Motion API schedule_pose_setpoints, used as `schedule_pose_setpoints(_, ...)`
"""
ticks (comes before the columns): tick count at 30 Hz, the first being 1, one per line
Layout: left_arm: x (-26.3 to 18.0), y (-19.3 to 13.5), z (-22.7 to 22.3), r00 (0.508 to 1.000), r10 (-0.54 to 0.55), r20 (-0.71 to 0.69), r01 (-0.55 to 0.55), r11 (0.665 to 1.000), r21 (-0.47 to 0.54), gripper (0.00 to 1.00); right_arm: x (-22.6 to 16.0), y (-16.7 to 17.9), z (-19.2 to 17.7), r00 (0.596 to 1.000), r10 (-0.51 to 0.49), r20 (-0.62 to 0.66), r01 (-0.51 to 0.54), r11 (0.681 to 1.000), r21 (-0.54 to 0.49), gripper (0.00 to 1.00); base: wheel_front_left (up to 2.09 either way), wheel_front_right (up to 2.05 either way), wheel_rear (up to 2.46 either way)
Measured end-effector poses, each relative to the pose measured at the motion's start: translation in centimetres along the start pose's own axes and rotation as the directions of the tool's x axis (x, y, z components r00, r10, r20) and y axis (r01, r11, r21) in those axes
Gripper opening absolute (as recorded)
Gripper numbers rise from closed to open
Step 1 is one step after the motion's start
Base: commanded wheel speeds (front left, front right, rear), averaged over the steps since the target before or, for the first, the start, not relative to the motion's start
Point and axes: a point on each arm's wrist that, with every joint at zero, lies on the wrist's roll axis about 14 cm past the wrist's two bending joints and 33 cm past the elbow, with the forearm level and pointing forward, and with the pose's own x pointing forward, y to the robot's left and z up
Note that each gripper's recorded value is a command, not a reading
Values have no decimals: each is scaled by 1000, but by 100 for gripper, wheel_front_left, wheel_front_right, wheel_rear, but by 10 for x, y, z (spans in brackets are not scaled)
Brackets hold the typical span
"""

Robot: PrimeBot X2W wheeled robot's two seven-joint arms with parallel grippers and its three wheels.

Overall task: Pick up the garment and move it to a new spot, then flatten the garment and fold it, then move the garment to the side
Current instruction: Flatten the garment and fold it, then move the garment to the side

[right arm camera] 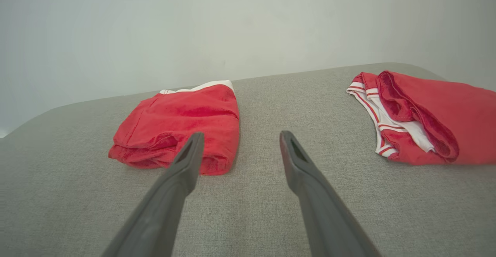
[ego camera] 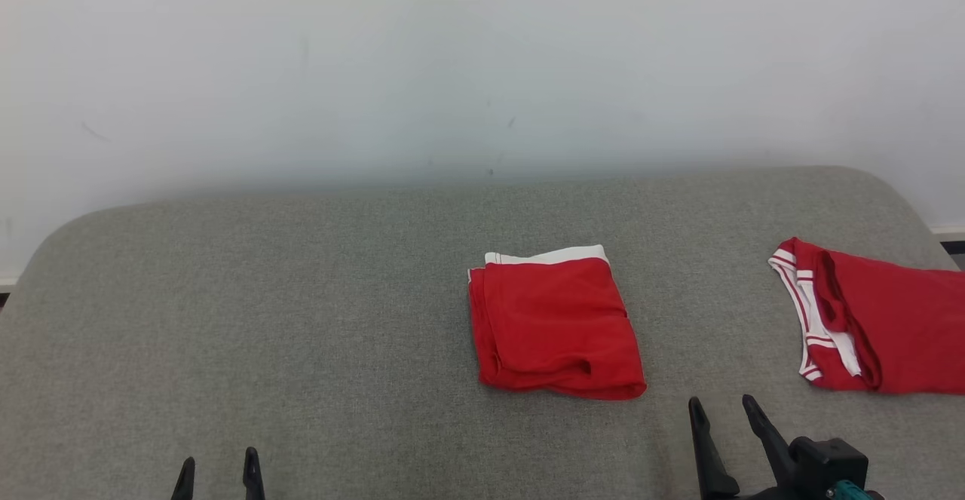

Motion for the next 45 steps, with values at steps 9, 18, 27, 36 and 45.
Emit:
schedule_pose_setpoints(9,-2,-1,-4,1000,-4,-12,4,1000,5,100,1,9,-1,1000,26,-7,-26,1000,-1,100,0,0,0)
schedule_pose_setpoints(18,-2,-2,-7,1000,-4,-24,4,1000,5,100,3,9,-2,1000,26,-9,-26,1000,-1,100,0,0,0)
schedule_pose_setpoints(27,-2,0,-6,1000,0,-20,1,1000,5,100,8,8,7,1000,28,0,-28,1000,-7,100,0,0,0)
schedule_pose_setpoints(36,3,-4,-3,1000,-14,-11,14,1000,5,100,41,-13,4,959,23,-281,-26,1000,-7,100,0,0,0)
schedule_pose_setpoints(45,1,-2,-14,999,-12,-47,12,1000,4,100,78,-19,10,759,-21,-651,-8,999,-42,100,0,0,0)
